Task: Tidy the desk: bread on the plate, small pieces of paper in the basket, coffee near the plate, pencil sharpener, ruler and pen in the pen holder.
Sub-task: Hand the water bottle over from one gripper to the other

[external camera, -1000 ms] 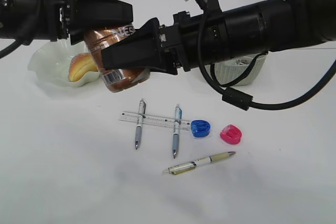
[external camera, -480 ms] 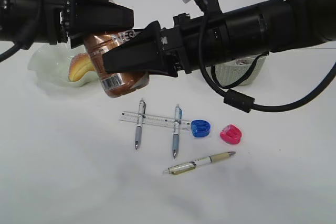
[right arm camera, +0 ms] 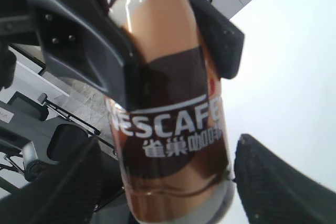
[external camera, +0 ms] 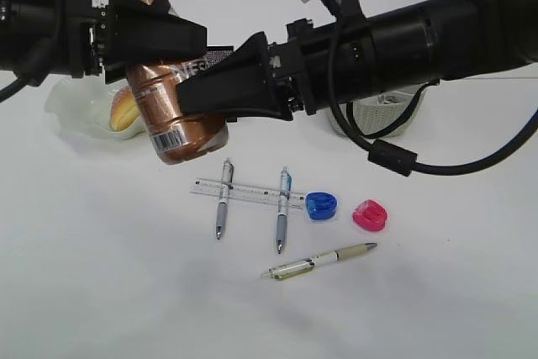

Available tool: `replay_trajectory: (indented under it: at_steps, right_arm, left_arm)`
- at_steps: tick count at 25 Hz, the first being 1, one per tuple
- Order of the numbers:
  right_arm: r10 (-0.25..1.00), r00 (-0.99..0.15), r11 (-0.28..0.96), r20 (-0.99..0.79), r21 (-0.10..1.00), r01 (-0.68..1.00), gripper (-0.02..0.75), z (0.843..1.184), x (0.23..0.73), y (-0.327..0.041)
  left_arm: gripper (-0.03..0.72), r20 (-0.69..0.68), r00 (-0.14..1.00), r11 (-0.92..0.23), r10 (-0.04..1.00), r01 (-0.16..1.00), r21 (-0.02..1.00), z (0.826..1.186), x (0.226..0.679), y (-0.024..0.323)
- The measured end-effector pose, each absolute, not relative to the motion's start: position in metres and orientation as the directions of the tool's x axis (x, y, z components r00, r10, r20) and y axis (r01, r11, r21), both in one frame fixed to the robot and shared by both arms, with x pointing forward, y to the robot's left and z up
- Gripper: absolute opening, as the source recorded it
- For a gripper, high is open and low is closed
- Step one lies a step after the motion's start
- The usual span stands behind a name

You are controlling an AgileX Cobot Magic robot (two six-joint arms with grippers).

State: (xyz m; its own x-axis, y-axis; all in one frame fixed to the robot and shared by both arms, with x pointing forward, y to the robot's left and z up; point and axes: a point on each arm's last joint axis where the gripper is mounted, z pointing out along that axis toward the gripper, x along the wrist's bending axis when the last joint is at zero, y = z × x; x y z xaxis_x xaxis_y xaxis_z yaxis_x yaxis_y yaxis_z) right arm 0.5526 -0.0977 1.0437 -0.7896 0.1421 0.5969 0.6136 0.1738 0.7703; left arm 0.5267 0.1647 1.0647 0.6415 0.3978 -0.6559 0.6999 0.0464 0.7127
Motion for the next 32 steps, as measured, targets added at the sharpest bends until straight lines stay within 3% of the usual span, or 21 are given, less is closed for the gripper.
replay_trajectory:
  at_steps: [7, 16, 21, 27, 32]
  right_arm:
    - [0.196, -0.782, 0.147, 0.591, 0.771, 0.620, 0.569, 1.044, 0.565, -0.123]
    - [0.241, -0.771, 0.291, 0.589, 0.714, 0.636, 0.569, 1.031, 0.560, -0.130]
    - [0.390, -0.639, 0.360, 0.663, 0.529, 0.769, 0.569, 1.018, 0.559, -0.144]
    - [0.618, -0.410, 0.273, 0.671, 0.307, 0.912, 0.569, 1.005, 0.569, -0.183]
    - [0.837, -0.241, 0.210, 0.491, 0.117, 0.971, 0.569, 0.988, 0.569, -0.223]
  left_arm:
    - [0.331, -0.649, 0.632, 0.050, 0.423, 0.699, 0.714, 1.063, 0.529, 0.169]
    - [0.331, -0.652, 0.611, 0.063, 0.450, 0.706, 0.705, 1.062, 0.533, 0.183]
    - [0.331, -0.649, 0.614, 0.054, 0.449, 0.706, 0.706, 1.062, 0.533, 0.183]
    - [0.331, -0.641, 0.617, 0.027, 0.456, 0.710, 0.703, 1.059, 0.532, 0.183]
    - [0.331, -0.627, 0.620, -0.005, 0.472, 0.713, 0.701, 1.056, 0.531, 0.184]
